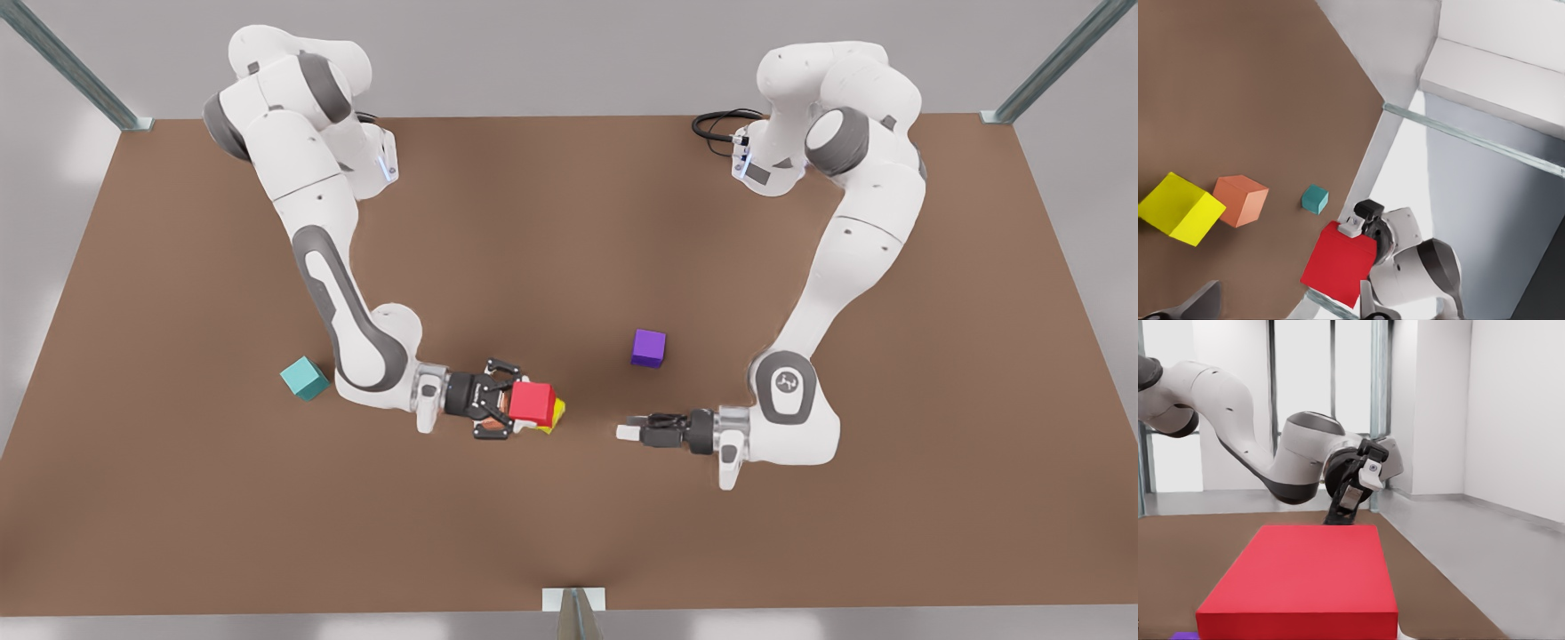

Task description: Pick up red wooden cube and pass to hand red wooden cube and place in blue wooden cube

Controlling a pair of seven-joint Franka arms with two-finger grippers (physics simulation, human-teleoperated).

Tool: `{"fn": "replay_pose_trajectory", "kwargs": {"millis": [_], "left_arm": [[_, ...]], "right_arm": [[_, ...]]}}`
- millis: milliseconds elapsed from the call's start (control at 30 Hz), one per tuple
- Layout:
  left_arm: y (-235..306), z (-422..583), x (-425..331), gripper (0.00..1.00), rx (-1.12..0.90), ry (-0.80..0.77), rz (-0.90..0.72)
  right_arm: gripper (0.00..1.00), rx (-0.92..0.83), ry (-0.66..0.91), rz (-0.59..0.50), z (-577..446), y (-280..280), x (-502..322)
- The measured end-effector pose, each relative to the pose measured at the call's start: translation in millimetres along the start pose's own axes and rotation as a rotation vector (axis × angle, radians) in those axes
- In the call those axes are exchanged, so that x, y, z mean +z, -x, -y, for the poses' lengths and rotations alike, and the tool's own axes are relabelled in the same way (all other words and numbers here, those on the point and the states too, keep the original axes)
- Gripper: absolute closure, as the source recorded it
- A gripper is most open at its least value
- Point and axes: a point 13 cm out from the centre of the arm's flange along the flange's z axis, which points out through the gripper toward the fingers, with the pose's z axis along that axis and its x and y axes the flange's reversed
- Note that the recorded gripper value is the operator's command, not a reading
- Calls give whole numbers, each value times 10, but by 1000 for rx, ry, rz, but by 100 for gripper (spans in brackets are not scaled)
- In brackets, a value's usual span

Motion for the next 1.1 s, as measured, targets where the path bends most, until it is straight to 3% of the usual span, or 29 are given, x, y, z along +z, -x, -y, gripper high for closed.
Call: {"fn": "replay_pose_trajectory", "kwargs": {"millis": [100, 233, 267, 300, 400, 567, 767, 900, 1100], "left_arm": [[226, -21, -1700, 0, 80, 88, 86], [-625, 178, -2672, 0, 337, 844, 101], [-974, -158, -2852, 0, 268, 1105, 106], [-1428, -367, -3022, 0, 215, 1259, 121], [-1839, -408, -3557, 0, 171, 1351, 189], [-1891, -400, -3612, 0, 193, 1384, 187], [-1776, -52, -3310, 0, 294, 1390, 176], [-1612, -136, -3721, 0, 241, 1344, 200], [-1527, -320, -3723, 0, 236, 1341, 144]], "right_arm": [[36, -141, 58, -179, 279, 91, -1249], [37, -180, 261, -654, 236, -472, -3173], [37, -155, 312, -762, 141, -608, -3470], [36, -132, 365, -872, 51, -715, -3704], [37, -38, 473, -1150, -196, -943, -4149], [37, 126, 432, -1452, -518, -1245, -4624], [36, 197, 182, -1594, -363, -1499, -4747], [36, 267, 46, -1606, -472, -1652, -4680], [36, 387, -113, -1599, -557, -1766, -4645]]}}
